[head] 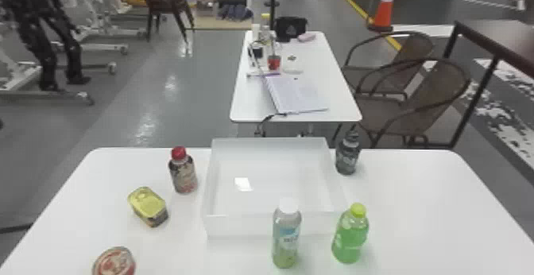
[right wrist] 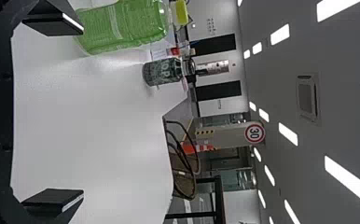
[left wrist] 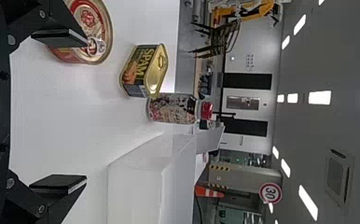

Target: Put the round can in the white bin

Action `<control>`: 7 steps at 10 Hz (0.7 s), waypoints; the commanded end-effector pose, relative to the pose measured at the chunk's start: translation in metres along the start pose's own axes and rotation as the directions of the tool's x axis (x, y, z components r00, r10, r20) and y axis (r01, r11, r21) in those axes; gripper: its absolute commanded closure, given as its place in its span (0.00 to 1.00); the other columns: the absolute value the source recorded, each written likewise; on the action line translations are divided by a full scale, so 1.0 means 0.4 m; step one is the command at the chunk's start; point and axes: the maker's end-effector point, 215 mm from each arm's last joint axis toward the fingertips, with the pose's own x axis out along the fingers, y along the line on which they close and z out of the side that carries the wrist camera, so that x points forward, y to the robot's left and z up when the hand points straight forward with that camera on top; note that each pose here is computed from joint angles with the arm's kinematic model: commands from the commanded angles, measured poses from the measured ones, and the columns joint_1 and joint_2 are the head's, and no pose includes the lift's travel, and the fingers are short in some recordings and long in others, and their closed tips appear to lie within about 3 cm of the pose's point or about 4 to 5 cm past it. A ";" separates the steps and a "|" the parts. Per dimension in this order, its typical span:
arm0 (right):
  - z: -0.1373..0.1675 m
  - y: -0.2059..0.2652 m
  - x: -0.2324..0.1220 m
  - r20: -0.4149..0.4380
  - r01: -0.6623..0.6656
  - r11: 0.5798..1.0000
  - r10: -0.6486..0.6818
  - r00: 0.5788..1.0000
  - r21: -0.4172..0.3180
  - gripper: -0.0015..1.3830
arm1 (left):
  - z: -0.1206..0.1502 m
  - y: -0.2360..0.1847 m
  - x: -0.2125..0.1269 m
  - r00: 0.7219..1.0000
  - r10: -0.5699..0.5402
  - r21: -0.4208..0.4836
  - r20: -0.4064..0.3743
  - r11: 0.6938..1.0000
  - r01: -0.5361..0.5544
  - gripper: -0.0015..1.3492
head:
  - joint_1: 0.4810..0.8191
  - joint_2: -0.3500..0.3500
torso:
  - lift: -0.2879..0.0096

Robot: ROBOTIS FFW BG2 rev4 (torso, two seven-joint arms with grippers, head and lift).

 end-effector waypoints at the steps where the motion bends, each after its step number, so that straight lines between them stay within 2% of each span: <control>1: -0.001 0.000 0.000 0.000 0.001 1.000 -0.001 1.000 0.002 0.05 | -0.017 0.037 -0.019 0.999 0.043 -0.009 -0.017 0.999 -0.043 0.19 | 0.20 0.50 | 0.63; 4: -0.001 -0.001 0.000 -0.001 0.002 1.000 -0.002 1.000 0.003 0.05 | -0.015 0.139 -0.045 0.990 0.138 0.042 -0.026 0.990 -0.137 0.19 | 0.20 0.50 | 0.63; 7: -0.001 -0.004 0.001 0.000 0.005 1.000 -0.005 1.000 0.005 0.05 | -0.026 0.225 -0.064 0.969 0.242 0.028 -0.042 0.970 -0.241 0.18 | 0.20 0.50 | 0.63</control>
